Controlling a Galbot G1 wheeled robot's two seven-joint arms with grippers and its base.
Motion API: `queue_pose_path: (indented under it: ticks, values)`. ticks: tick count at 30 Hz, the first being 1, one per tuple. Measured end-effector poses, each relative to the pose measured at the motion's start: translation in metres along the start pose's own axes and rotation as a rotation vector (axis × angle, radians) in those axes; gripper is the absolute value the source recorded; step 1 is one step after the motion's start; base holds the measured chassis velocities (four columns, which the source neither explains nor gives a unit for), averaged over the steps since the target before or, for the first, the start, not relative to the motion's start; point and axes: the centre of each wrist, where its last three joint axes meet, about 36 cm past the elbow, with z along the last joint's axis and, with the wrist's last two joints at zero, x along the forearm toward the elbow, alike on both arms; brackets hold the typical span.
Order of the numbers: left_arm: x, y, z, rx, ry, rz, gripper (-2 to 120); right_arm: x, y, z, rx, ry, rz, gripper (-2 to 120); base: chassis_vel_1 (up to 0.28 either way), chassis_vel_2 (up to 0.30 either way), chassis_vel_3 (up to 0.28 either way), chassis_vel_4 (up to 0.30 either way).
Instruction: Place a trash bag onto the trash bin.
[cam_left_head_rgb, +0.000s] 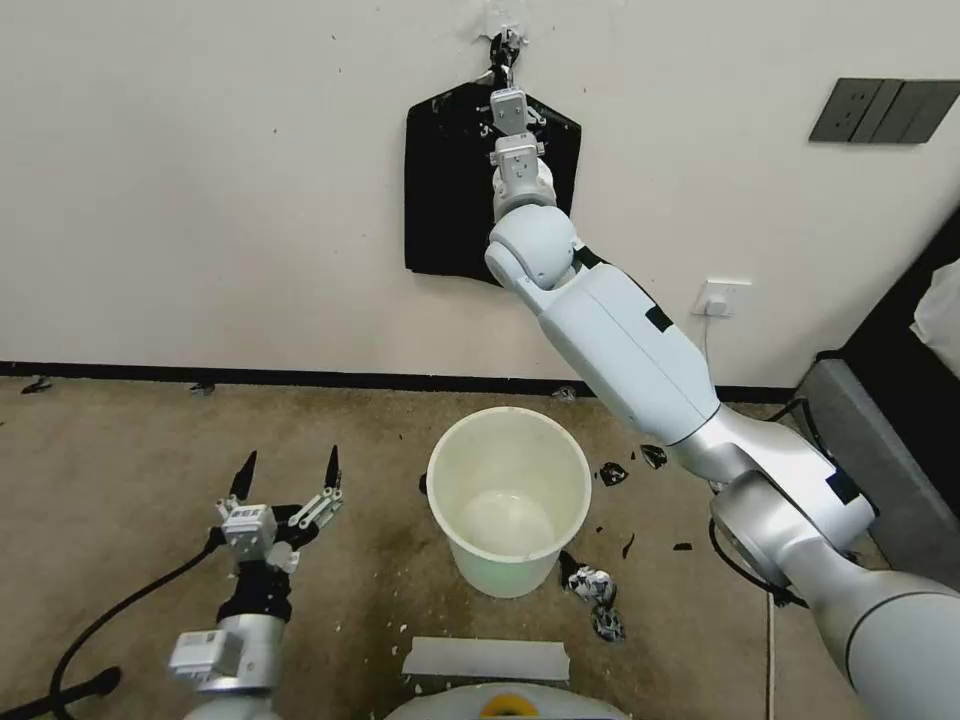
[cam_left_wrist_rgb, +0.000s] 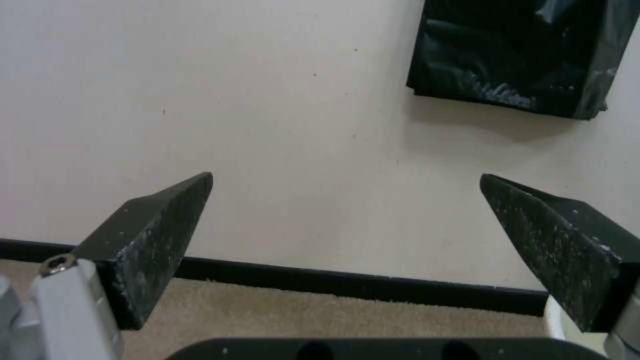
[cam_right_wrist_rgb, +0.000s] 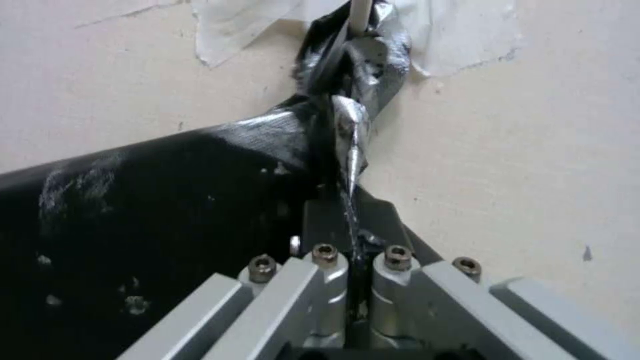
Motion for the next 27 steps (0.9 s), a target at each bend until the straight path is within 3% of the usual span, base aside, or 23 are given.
queue_pose_path:
  ticks: [14,27]
  values:
    - [0.0,-0.002,0.001,0.005,0.003,0.001,100,0.031,-0.009,0.0,0.009,-0.015,-0.019,0,0.0,0.0,0.0,0.0]
    - [-0.001,-0.006,-0.002,0.004,-0.005,0.013,100,0.079,-0.025,0.025,0.012,0.017,-0.054,0,0.0,0.0,0.0,0.0]
